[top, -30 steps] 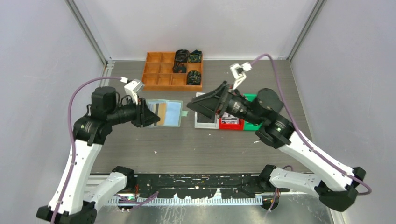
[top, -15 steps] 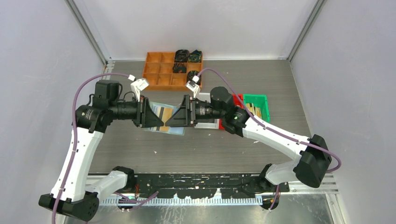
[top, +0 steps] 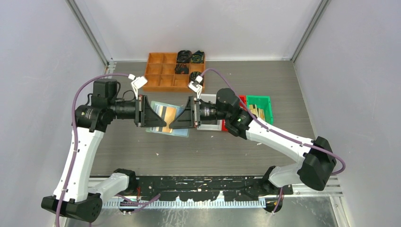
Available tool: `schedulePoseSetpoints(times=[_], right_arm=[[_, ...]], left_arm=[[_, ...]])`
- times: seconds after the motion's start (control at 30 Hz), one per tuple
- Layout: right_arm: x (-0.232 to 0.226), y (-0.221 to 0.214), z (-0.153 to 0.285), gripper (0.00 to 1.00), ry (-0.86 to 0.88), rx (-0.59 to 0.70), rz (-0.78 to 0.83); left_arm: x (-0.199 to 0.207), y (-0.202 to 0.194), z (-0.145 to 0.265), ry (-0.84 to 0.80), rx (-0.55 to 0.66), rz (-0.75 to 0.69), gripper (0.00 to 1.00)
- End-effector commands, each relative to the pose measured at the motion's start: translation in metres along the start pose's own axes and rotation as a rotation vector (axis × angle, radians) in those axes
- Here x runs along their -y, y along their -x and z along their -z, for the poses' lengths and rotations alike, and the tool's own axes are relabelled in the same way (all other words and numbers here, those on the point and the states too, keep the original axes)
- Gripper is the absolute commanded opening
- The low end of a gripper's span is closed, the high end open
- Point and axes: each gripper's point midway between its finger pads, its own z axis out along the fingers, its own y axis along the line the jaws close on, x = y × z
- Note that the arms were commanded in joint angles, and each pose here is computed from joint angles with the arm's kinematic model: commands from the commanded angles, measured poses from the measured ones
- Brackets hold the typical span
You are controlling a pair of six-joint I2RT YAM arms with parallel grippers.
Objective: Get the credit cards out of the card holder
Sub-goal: Remove the credit card from the card holder.
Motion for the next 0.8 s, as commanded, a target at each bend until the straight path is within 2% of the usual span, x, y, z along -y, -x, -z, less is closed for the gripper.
schedulePoseSetpoints(times=[0.0,0.13,0.3,0.4,0.57,0.77], right_arm=[[-0.027,0.013,0.003,0.44,0.081,0.08,0.055],[-0.024,0.018,0.0,0.35,0.073,0.105,0.033],[-0.033,0.023,0.006,0.16,0.087,0.148,0.055],[-0.037,0.024,0.011,0.08,0.089,0.173,0.069],[-0.035,0.021,0.017,0.04,0.07,0.189,0.083],[-0.032,0.012,0.024,0.03,0.062,0.185,0.1]], left_arm=[[0.05,0.001,0.01,-0.211,-0.006,-0.054,0.16],[0.052,-0.001,0.01,-0.238,-0.013,-0.044,0.2],[0.056,-0.003,0.012,-0.252,-0.014,-0.047,0.35],[0.058,-0.003,0.013,-0.252,-0.008,-0.057,0.4],[0.058,-0.002,0.012,-0.257,-0.004,-0.054,0.41],[0.061,0.001,0.013,-0.272,0.005,-0.048,0.37]])
